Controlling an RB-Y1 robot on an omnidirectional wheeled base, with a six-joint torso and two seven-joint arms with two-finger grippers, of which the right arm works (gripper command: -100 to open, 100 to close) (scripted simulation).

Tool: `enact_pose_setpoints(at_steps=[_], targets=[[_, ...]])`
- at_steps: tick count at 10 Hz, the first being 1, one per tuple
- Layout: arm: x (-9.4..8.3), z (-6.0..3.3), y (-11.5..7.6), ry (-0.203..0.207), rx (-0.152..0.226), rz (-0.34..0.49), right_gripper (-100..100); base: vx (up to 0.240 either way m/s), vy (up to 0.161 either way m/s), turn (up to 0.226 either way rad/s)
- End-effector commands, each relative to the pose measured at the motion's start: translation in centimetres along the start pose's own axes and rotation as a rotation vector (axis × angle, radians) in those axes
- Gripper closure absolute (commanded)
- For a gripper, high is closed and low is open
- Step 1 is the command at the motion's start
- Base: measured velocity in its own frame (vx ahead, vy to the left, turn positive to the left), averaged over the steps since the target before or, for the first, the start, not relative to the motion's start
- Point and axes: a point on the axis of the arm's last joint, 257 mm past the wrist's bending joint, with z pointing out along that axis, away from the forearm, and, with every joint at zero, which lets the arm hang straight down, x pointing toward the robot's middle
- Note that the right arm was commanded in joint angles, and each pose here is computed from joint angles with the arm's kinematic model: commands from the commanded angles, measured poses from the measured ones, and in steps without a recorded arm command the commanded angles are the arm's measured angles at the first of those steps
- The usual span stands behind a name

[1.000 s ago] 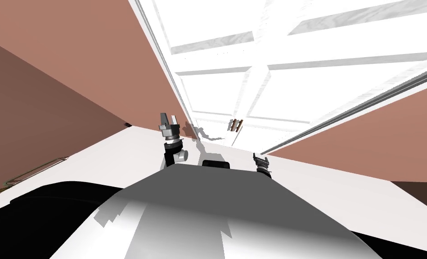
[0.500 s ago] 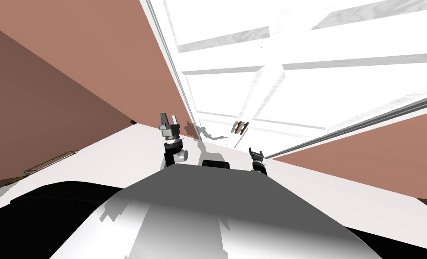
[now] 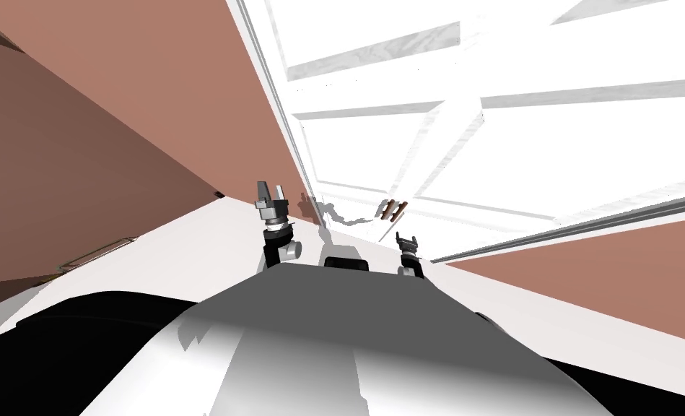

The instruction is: Pull the door open

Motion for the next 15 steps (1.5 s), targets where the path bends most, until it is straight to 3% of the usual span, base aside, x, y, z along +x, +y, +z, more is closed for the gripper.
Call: enact_pose_setpoints(at_steps=[1, 2, 5, 8, 10, 11, 13, 15], targets=[[1.0, 0.87, -1.0, 0.023, 0.014, 0.012, -100, 0.166, 0.011, 0.104], [0.6, 0.62, -0.7, 0.015, 0.009, 0.008, -100, 0.072, 0.002, 0.017], [-0.9, -1.13, 2.9, -0.028, -0.039, -0.027, -100, -0.153, -0.024, -0.119], [-2.4, -3.65, 8.1, -0.084, -0.110, -0.078, -100, -0.199, -0.049, -0.156], [-2.6, -4.14, 9.0, -0.094, -0.124, -0.088, -100, -0.124, -0.039, -0.076], [-3.1, -5.33, 11.4, -0.118, -0.157, -0.111, -100, -0.089, -0.025, -0.129], [-3.4, -6.75, 14.2, -0.144, -0.197, -0.139, -100, -0.092, -0.048, -0.151], [-3.4, -6.75, 14.2, -0.144, -0.197, -0.139, -100, -0.060, -0.034, -0.003]])
